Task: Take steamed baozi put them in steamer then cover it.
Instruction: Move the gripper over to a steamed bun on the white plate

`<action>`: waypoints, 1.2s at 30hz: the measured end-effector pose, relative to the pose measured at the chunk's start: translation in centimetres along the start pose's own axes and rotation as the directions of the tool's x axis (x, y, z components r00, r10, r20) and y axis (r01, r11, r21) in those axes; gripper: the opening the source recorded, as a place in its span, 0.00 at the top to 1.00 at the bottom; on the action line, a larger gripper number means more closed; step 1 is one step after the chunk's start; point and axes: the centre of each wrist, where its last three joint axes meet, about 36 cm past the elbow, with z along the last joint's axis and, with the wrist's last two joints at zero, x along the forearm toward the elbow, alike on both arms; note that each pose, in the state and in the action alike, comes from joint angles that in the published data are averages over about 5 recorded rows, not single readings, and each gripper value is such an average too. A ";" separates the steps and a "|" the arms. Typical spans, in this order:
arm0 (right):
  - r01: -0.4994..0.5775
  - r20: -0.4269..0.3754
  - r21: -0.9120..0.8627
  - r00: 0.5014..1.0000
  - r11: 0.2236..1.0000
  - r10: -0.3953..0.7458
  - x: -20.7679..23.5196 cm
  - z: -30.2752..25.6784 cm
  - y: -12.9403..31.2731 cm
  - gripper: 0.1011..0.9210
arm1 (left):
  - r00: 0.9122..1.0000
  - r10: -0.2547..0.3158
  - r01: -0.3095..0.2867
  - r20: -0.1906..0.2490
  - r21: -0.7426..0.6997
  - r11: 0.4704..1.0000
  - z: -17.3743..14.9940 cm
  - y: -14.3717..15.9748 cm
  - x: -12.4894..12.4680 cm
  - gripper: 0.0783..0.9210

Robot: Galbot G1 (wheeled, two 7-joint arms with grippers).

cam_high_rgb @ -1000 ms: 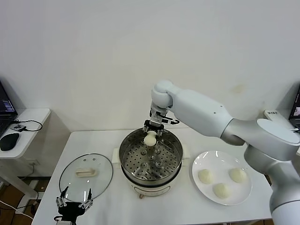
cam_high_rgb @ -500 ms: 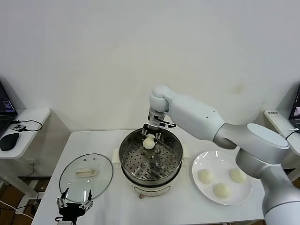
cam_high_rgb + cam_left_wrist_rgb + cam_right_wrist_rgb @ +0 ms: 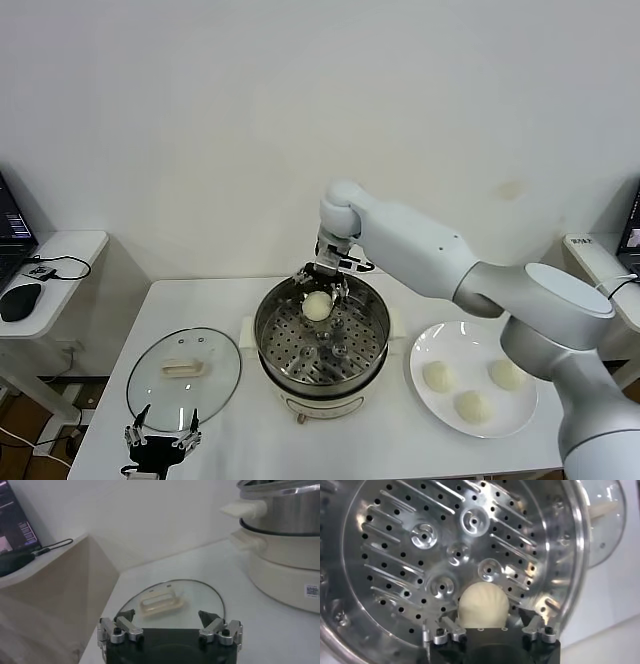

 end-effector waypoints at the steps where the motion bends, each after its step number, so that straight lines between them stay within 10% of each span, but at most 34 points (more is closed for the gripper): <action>1: -0.013 0.005 -0.021 1.000 1.000 0.014 0.7 0.1 0.2 0.12 | 1.000 0.001 -0.001 -0.001 -0.001 1.000 0.0 0.0 0.0 0.12; 9: -0.133 0.022 -0.321 0.989 0.938 0.148 7.2 1.1 4.2 0.12 | 1.000 0.016 -0.016 0.006 -0.003 1.000 -0.4 0.2 0.2 0.12; 21: -0.158 -0.061 -0.764 0.983 0.626 0.173 14.2 1.3 15.9 0.12 | 0.999 0.037 -0.037 0.025 0.004 0.999 -1.7 0.8 1.1 0.12; 36: -0.152 -0.149 -0.902 0.988 0.404 0.038 12.2 -1.0 27.1 0.12 | 0.998 0.053 -0.054 0.040 0.017 0.998 -2.4 0.4 1.6 0.12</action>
